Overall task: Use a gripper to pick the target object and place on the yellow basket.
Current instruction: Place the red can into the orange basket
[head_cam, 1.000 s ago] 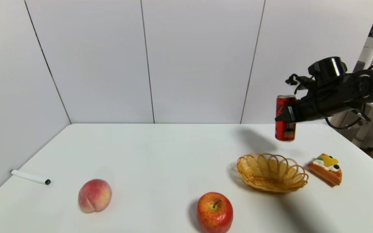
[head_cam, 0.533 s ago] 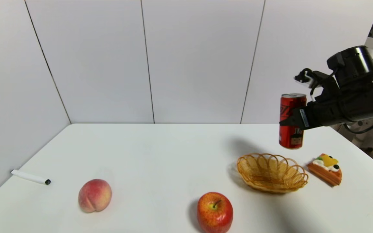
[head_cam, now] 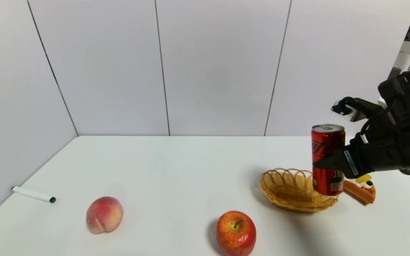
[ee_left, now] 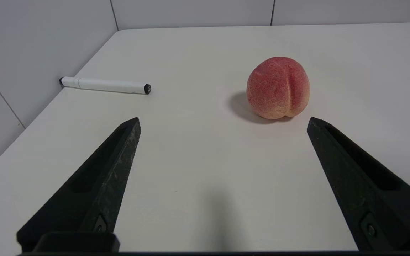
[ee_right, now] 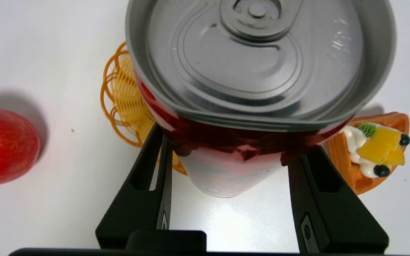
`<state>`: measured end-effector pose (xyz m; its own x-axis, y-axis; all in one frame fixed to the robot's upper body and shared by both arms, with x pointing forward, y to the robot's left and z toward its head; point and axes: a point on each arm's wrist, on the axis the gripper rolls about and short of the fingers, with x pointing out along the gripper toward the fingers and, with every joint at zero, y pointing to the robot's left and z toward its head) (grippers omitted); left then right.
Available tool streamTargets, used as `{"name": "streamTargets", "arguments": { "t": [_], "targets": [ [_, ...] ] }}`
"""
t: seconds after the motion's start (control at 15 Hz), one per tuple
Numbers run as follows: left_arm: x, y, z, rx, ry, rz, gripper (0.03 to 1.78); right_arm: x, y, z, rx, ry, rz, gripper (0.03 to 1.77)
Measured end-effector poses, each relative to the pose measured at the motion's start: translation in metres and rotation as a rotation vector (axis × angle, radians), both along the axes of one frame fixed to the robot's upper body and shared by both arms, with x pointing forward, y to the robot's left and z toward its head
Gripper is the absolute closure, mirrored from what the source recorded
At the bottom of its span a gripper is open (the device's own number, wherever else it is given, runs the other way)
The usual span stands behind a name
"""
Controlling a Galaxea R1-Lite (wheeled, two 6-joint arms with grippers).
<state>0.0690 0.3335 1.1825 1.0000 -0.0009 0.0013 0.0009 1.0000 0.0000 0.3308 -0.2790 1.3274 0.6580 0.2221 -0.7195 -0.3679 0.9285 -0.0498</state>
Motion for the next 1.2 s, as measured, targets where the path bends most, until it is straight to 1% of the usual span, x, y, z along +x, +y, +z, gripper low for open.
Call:
{"name": "streamTargets", "arguments": {
  "t": [0.13,0.4,0.8,0.93,1.2],
  "targets": [
    [0.000,0.000,0.000,0.000,0.000,0.000,0.12,0.000,0.001,-0.003,-0.010,0.003,0.017,0.91],
    [0.000,0.000,0.000,0.000,0.000,0.000,0.12,0.007,-0.002,-0.012,-0.127,-0.001,0.136,0.91],
    [0.000,0.000,0.000,0.000,0.000,0.001,0.12,0.024,0.002,-0.021,-0.186,-0.016,0.351,0.91],
    [0.000,0.000,0.000,0.000,0.000,0.001,0.12,0.028,0.003,-0.024,-0.214,-0.013,0.400,0.91],
    [0.000,0.000,0.000,0.000,0.000,0.000,0.12,0.038,0.003,-0.028,-0.345,-0.057,0.550,0.91]
  ]
}}
